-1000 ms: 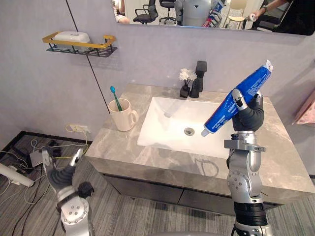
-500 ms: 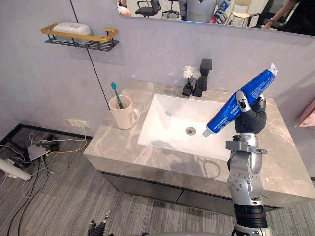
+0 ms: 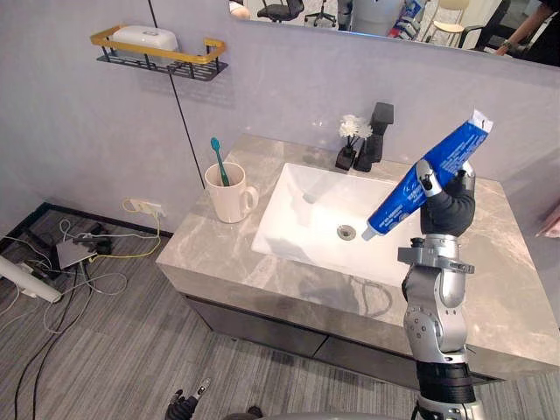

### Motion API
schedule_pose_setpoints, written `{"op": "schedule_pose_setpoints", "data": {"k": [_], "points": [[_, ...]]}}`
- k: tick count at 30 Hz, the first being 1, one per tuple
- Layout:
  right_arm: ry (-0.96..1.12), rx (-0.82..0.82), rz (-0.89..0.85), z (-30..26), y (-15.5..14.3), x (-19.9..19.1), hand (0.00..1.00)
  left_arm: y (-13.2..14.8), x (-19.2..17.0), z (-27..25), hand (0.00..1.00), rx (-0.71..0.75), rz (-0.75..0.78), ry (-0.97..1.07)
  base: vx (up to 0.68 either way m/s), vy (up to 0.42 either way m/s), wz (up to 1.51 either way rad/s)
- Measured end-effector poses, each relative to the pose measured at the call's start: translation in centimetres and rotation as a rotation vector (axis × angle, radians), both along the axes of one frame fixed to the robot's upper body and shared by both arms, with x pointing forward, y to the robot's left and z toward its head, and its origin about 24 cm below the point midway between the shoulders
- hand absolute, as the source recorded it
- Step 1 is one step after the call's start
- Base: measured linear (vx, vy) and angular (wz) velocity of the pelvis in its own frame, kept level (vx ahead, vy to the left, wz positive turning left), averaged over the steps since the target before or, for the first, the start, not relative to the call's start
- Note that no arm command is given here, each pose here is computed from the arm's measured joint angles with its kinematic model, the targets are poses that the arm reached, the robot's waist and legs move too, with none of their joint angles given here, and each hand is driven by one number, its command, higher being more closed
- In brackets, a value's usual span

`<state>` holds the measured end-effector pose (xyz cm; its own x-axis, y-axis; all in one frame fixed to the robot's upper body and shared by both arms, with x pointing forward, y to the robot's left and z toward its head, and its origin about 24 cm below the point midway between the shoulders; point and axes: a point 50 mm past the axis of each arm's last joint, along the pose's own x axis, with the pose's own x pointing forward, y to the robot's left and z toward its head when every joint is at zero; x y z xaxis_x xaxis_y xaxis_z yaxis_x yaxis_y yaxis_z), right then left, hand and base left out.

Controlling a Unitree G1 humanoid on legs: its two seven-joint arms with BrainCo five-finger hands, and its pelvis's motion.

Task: Organize washtable

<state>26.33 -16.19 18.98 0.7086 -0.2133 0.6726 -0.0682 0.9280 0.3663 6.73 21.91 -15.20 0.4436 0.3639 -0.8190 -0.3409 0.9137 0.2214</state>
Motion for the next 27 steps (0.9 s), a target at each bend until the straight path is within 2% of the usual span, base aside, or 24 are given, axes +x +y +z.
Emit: {"op": "schedule_pose_setpoints", "data": {"k": [15,27], "points": [[-0.167,-0.114,-0.045,7.1,3.8,3.7,1.0,0.1,2.4,0.7,0.0,0.048,-0.149,-0.049,0.0,-0.005,0.16],[-0.134,-0.174,-0.071,9.3,5.6,6.2,1.0,-0.1,4.3,1.3,0.0,0.066,-0.209,-0.109,0.0,0.011,0.14]]}}
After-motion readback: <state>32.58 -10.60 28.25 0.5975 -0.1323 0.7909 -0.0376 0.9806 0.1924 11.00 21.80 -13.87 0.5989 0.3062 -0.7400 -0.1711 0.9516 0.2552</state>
